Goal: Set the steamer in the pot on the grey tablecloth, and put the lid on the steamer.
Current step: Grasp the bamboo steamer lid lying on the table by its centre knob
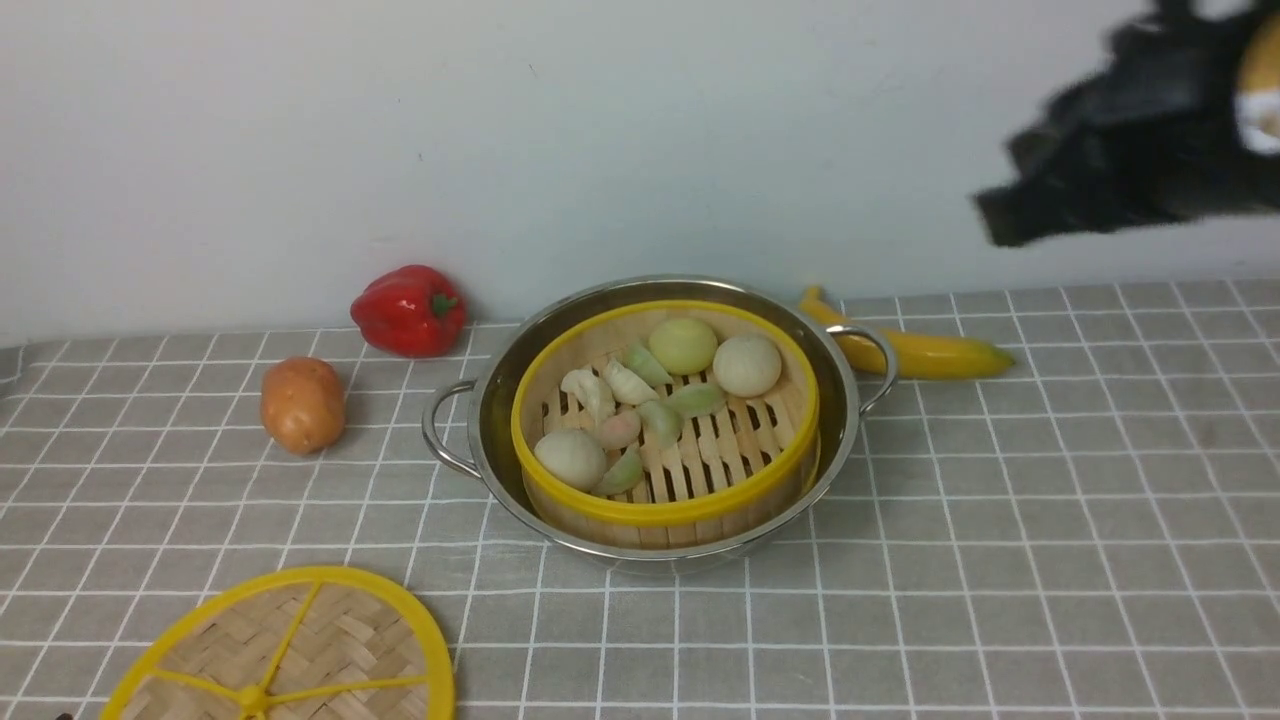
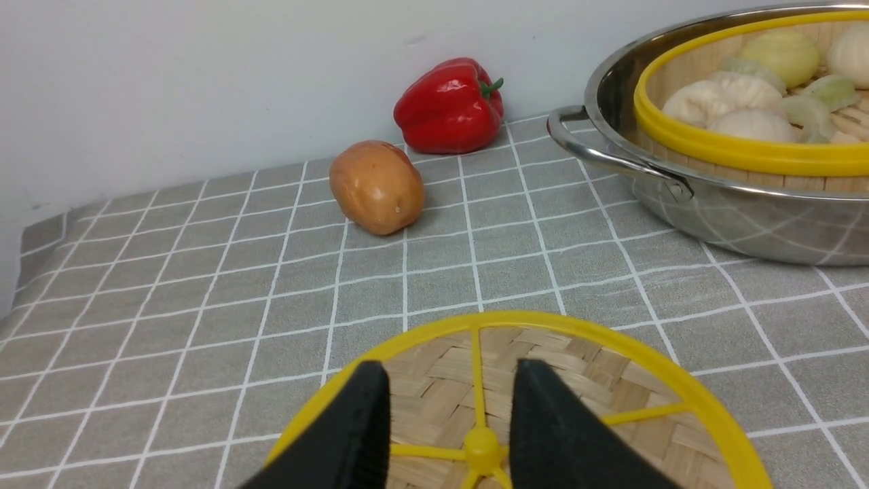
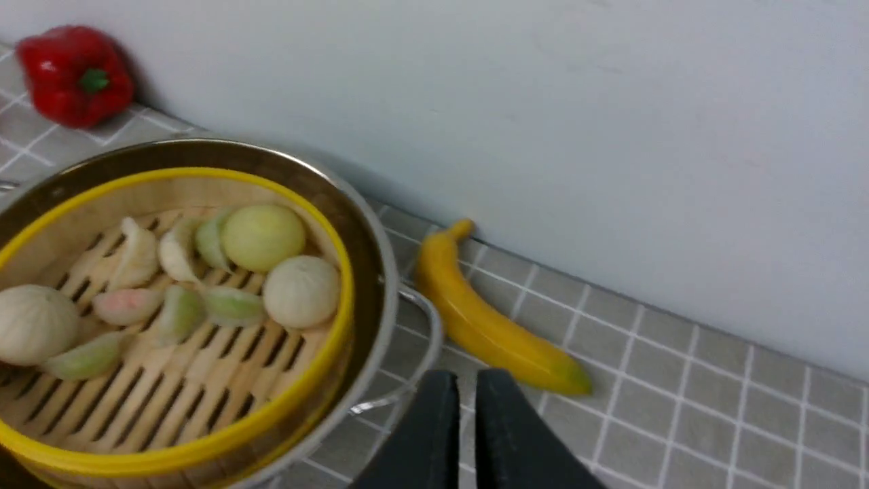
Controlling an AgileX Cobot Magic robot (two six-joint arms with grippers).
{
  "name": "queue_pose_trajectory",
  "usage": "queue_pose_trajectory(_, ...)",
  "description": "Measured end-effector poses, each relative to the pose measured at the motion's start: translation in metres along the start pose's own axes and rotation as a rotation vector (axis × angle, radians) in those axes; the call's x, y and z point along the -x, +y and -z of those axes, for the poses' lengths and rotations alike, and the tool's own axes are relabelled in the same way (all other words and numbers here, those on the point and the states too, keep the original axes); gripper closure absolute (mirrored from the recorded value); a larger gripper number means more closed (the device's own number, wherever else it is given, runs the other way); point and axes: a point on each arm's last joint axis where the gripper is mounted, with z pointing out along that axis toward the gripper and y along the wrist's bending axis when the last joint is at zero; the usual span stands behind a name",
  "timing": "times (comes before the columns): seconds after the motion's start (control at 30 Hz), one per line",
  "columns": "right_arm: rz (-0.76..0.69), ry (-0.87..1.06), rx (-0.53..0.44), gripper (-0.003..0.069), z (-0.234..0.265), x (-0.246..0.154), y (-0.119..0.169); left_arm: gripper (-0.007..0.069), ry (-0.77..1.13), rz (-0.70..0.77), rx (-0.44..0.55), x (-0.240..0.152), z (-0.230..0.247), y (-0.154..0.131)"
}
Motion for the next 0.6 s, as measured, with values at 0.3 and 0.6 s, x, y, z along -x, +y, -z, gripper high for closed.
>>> queue_pose_trajectory(0.3, -0.256, -0.253, -0.129, 0.055, 0.063, -0.113, -0.057, 0.0382, 0.0, 0.0, 0.0, 0.0, 0.0, 0.0)
queue_pose_trajectory(0.6, -0.195, -0.472, -0.125, 0.0514, 0.086, -0.21, -0.048, 0.0382, 0.0, 0.0, 0.0, 0.0, 0.0, 0.0)
